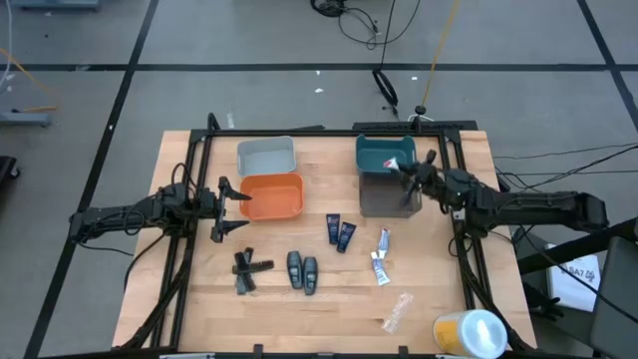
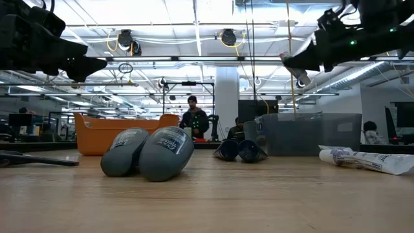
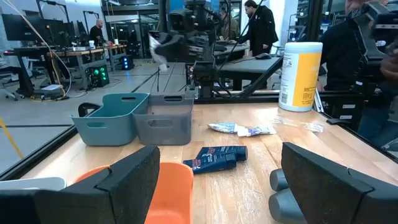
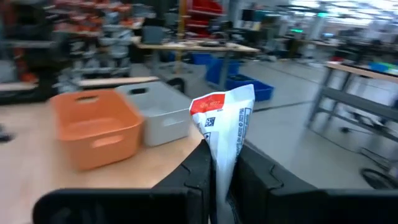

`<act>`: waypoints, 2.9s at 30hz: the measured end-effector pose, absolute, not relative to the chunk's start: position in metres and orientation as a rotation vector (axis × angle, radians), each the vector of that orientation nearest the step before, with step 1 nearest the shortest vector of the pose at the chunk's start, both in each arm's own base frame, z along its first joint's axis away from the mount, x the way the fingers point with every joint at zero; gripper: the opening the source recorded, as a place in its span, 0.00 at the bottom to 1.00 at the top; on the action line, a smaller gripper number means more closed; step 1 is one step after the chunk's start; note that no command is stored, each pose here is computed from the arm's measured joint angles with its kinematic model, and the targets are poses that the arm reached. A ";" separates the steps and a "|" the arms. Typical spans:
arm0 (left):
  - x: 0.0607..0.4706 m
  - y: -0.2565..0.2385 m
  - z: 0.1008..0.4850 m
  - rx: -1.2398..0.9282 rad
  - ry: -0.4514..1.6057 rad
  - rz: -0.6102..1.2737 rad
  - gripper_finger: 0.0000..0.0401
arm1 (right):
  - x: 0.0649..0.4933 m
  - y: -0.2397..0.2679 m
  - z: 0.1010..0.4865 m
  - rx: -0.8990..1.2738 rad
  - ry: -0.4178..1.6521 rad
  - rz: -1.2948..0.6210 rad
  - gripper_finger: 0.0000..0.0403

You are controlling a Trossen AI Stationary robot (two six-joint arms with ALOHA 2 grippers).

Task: Pick & Place Travel size toiletries
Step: Put the white toothpaste into the blue bin

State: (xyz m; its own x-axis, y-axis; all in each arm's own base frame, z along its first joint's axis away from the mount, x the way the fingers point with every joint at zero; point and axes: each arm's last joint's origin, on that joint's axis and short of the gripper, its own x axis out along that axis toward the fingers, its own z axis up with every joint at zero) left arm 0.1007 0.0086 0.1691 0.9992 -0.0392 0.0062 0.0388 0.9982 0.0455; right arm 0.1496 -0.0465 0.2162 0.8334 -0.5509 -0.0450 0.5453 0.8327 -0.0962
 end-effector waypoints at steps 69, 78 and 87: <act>0.101 0.009 0.169 0.045 -0.007 -0.039 0.82 | 0.196 -0.180 0.181 0.326 0.577 -0.719 0.11; 0.101 0.009 0.169 0.045 -0.008 -0.039 0.82 | 0.196 -0.180 0.181 0.349 0.570 -0.726 0.13; 0.101 0.009 0.169 0.045 -0.007 -0.039 0.82 | 0.196 -0.179 0.181 0.352 0.570 -0.727 0.24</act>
